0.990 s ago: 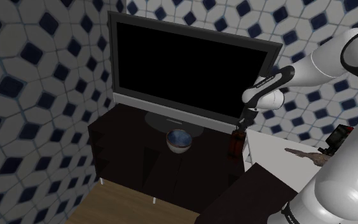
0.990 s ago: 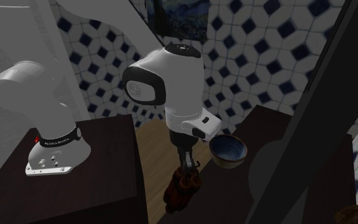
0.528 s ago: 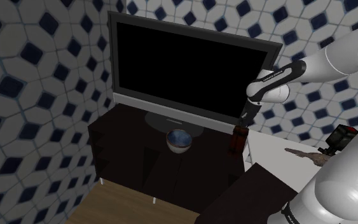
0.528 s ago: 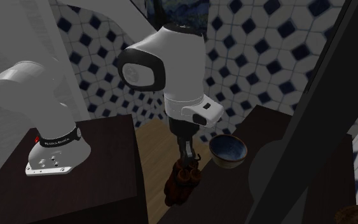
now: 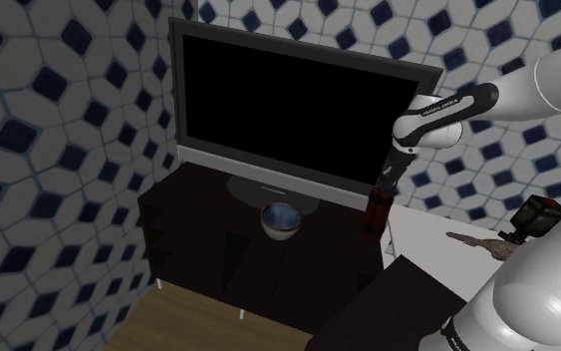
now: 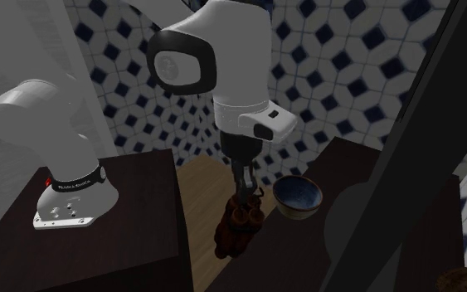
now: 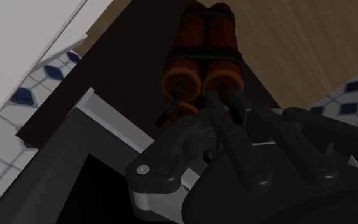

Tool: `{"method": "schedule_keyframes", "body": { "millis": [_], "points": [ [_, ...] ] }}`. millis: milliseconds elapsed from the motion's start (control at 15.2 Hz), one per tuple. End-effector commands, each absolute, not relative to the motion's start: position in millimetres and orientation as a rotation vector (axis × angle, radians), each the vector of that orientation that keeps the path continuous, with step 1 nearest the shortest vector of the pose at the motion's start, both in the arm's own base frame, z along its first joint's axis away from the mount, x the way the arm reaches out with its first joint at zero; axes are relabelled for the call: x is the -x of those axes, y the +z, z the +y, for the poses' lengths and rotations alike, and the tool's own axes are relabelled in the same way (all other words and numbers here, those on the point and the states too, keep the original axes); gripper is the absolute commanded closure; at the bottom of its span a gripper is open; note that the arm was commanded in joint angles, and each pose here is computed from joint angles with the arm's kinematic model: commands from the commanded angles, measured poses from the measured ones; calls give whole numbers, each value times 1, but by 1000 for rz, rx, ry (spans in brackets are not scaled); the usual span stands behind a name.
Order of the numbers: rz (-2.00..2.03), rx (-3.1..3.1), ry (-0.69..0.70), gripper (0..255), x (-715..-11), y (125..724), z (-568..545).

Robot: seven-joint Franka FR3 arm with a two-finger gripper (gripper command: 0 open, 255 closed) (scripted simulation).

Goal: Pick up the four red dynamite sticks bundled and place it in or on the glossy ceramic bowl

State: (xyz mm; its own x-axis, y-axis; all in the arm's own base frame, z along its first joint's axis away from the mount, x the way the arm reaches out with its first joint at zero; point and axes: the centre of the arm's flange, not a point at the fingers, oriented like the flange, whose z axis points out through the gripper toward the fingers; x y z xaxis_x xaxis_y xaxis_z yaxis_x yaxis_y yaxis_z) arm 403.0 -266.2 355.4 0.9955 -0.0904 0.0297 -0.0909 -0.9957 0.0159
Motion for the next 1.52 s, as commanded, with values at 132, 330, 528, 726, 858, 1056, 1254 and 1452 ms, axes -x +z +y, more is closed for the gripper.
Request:
{"method": "schedule_keyframes", "body": {
  "millis": [132,330,528,726,858,1056,1254,1452],
  "points": [
    [-142,-3120,46,255,-422,372,-250],
    [-142,-3120,46,255,-452,383,-227],
    [-142,-3120,46,255,-482,393,-203],
    [-142,-3120,46,255,-512,403,-179],
    [-142,-3120,46,255,-532,410,-164],
    [-142,-3120,46,255,-562,420,-140],
    [-142,-3120,46,255,-592,430,-116],
    [-142,-3120,46,255,-622,441,-92]
  ]
}}
